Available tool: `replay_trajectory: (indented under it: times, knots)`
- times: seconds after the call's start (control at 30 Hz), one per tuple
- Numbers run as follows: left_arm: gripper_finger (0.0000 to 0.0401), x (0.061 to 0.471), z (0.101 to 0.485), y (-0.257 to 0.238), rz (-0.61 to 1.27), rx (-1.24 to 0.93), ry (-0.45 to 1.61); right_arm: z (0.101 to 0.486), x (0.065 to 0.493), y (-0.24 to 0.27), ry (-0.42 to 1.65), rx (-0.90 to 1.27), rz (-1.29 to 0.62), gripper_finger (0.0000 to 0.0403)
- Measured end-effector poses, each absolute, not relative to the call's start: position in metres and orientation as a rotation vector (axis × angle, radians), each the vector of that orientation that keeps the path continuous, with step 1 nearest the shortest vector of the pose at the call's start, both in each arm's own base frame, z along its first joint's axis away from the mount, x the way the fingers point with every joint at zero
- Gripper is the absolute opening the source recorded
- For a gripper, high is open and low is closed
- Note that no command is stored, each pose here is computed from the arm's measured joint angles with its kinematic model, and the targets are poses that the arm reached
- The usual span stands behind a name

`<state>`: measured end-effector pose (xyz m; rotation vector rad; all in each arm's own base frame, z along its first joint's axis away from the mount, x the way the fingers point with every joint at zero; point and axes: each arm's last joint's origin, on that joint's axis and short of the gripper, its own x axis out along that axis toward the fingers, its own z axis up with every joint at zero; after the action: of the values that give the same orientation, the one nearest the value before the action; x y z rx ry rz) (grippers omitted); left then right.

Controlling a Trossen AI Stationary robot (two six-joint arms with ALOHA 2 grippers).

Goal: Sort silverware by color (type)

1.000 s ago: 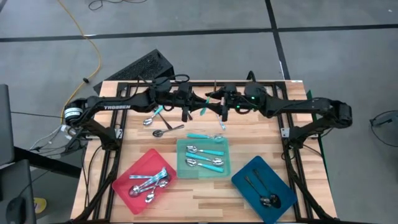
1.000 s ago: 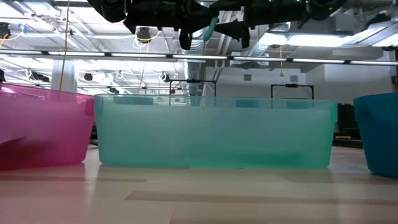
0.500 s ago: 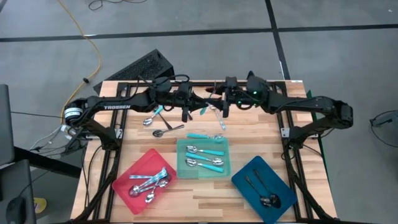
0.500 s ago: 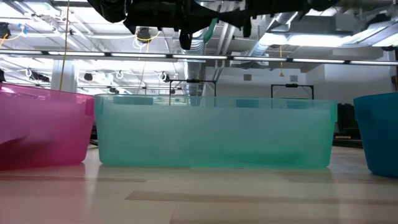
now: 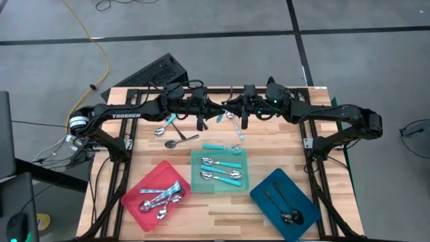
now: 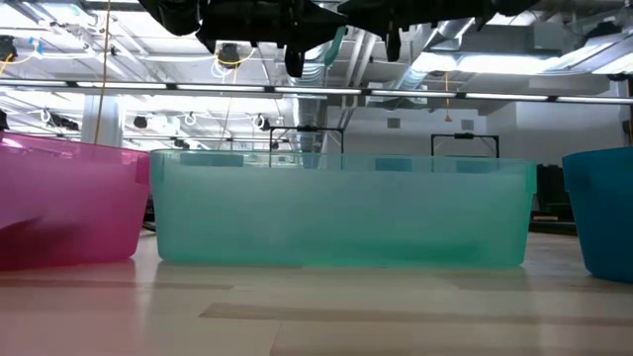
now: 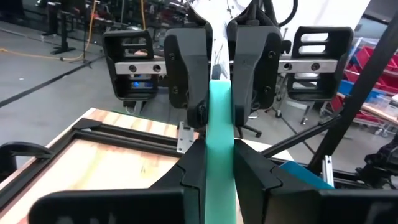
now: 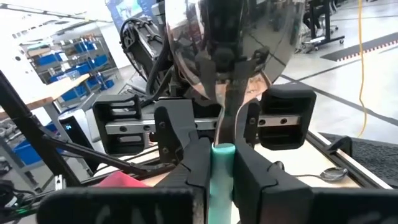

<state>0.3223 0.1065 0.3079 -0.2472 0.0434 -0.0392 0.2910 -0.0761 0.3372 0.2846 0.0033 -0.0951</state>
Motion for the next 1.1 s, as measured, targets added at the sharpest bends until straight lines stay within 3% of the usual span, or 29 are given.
replay_trajectory:
  times: [0.4, 0.83, 1.1]
  knots:
    - [0.0049, 0.322, 0.307, 0.106, -0.038, -0.274, 0.049, 0.338, 0.29, -0.075, 0.0, 0.294, -0.111, 0.0063]
    - [0.0183, 0.319, 0.299, 0.113, 0.005, -0.35, 0.244, 0.339, 0.288, -0.079, -0.005, 0.286, -0.132, 0.0063]
    - [0.0205, 0.308, 0.315, 0.115, 0.015, -0.279, 0.455, 0.338, 0.288, -0.081, 0.001, 0.286, -0.14, 0.0063]
